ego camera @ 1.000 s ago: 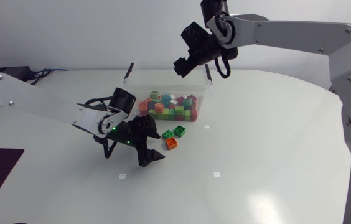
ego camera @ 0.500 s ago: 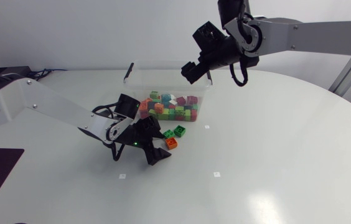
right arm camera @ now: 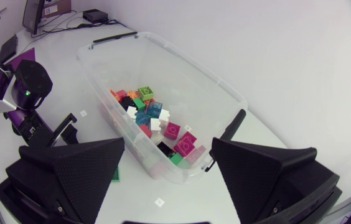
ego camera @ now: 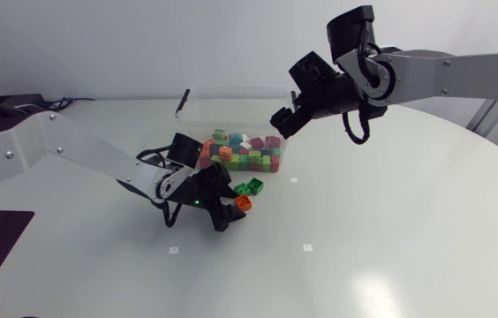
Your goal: Place the duplo bricks in the container
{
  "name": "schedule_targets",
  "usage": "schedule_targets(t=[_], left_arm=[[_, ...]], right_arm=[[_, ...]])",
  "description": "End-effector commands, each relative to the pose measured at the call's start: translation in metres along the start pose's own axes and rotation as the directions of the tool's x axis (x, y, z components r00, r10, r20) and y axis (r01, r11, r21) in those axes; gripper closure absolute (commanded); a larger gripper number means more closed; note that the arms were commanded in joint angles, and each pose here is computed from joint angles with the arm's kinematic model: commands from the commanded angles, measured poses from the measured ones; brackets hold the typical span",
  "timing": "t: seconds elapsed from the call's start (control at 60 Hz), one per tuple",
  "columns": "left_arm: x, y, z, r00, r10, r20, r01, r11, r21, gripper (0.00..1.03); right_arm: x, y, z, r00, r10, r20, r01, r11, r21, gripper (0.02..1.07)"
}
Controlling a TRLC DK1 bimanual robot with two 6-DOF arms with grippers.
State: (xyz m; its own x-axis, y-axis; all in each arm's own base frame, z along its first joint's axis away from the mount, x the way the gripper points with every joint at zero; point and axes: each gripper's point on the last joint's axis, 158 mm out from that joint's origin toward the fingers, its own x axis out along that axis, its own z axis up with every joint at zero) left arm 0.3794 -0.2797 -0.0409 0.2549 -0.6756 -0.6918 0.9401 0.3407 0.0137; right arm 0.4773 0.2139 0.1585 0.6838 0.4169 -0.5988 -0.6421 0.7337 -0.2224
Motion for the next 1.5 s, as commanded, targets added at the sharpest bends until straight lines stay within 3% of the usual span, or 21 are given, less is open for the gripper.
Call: schedule_targets(t=[0.0, 0.033, 0.05, 0.233, 0.717, 0.933, 1.117, 1.483], left_arm=[[0.010, -0.004, -0.011, 0.999, -0.015, -0.028, 0.014, 1.000, -0.025, 0.56], [0.011, -0.005, -0.012, 0.999, -0.017, -0.028, 0.016, 1.000, -0.023, 0.63], [0.011, -0.006, -0.011, 1.000, -0.014, -0.020, 0.013, 1.000, -0.018, 0.72], [0.011, -0.012, -0.012, 1.000, -0.019, -0.017, 0.019, 1.000, -0.003, 0.76], [-0.042, -0.028, -0.014, 1.000, 0.006, 0.012, -0.007, 0.999, 0.035, 0.77], [-0.060, -0.032, -0.016, 0.999, 0.015, 0.029, -0.016, 0.999, 0.034, 0.77], [-0.085, -0.024, -0.012, 0.997, 0.055, 0.062, -0.057, 0.998, 0.021, 0.77], [-0.131, -0.002, -0.004, 0.983, 0.131, 0.130, -0.130, 0.991, -0.020, 0.77]], right_arm=[[-0.005, -0.001, -0.008, 1.000, -0.009, -0.008, 0.009, 1.000, 0.017, 0.06], [-0.005, 0.000, -0.010, 1.000, -0.009, -0.008, 0.009, 1.000, 0.015, 0.06], [-0.006, 0.001, -0.012, 1.000, -0.007, -0.008, 0.007, 1.000, 0.014, 0.06], [-0.005, 0.013, -0.032, 0.999, 0.027, -0.038, -0.027, 1.000, 0.010, 0.06], [0.011, 0.084, -0.071, 0.975, 0.157, -0.159, -0.153, 0.987, 0.038, 0.07], [0.002, 0.089, -0.060, 0.985, 0.122, -0.125, -0.125, 0.992, -0.011, 0.07], [-0.007, 0.125, -0.071, 0.979, 0.150, -0.141, -0.163, 0.983, -0.089, 0.07], [0.030, 0.125, -0.131, 0.962, 0.207, -0.180, -0.212, 0.977, -0.014, 0.07]])
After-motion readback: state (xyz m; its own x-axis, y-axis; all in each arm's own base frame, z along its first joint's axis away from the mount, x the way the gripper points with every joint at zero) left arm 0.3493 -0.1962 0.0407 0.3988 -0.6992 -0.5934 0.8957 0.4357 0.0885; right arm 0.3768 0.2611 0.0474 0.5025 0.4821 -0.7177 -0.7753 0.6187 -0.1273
